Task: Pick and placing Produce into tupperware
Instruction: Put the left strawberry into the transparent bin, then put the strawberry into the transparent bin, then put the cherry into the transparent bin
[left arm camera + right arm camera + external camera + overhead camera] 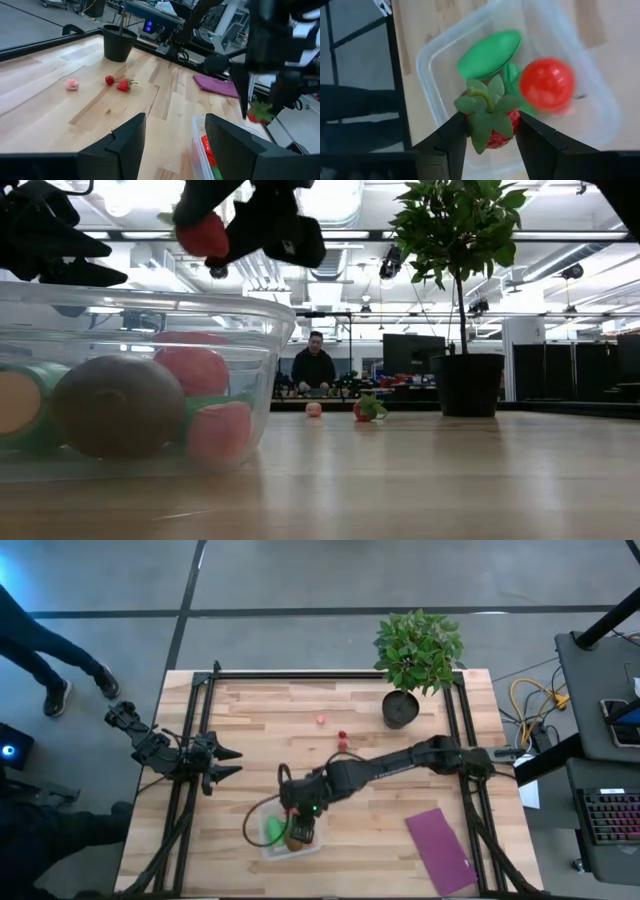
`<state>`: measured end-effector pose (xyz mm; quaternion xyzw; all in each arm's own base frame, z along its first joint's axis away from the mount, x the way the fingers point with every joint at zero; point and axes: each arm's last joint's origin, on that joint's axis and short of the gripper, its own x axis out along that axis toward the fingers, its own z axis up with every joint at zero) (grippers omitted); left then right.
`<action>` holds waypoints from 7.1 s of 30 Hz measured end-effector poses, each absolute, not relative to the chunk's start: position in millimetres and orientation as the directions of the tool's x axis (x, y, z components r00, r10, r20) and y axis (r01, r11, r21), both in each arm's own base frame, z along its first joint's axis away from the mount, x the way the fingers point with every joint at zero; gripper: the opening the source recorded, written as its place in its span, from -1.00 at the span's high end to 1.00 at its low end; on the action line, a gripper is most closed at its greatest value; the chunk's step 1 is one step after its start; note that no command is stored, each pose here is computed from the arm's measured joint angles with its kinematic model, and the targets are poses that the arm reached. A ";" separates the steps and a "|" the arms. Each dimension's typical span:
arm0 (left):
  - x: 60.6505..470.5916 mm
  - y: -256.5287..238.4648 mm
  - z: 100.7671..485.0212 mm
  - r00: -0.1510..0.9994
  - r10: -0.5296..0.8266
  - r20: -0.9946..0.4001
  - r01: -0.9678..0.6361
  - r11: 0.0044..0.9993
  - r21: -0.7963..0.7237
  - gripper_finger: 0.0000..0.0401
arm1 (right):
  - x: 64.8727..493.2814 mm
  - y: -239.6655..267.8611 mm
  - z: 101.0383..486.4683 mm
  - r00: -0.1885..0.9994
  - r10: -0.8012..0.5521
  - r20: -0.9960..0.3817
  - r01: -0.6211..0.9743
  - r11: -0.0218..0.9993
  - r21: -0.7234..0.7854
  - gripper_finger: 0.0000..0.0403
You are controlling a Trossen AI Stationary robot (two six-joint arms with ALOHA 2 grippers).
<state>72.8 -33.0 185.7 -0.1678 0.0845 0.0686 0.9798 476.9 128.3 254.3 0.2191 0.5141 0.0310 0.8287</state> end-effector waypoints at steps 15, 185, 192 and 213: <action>72.8 -33.0 185.7 0.976 0.106 -0.189 -0.163 0.934 -0.317 0.04 | 486.9 142.0 221.2 0.466 0.295 -0.834 0.205 0.881 0.426 0.16; 72.9 -33.1 185.7 0.976 0.106 -0.189 -0.163 0.934 -0.317 0.04 | 475.7 33.2 270.9 0.370 -0.005 -0.929 0.586 0.777 0.230 -0.09; 72.9 -33.0 185.7 0.976 0.107 -0.189 -0.163 0.934 -0.317 0.04 | 446.2 -57.6 262.7 0.070 -0.089 -0.994 0.702 0.712 -0.014 -0.10; 72.9 -33.0 185.6 0.976 0.106 -0.189 -0.163 0.935 -0.316 0.04 | 430.4 -123.0 181.7 -0.035 -0.046 -0.998 0.602 0.796 -0.057 -0.10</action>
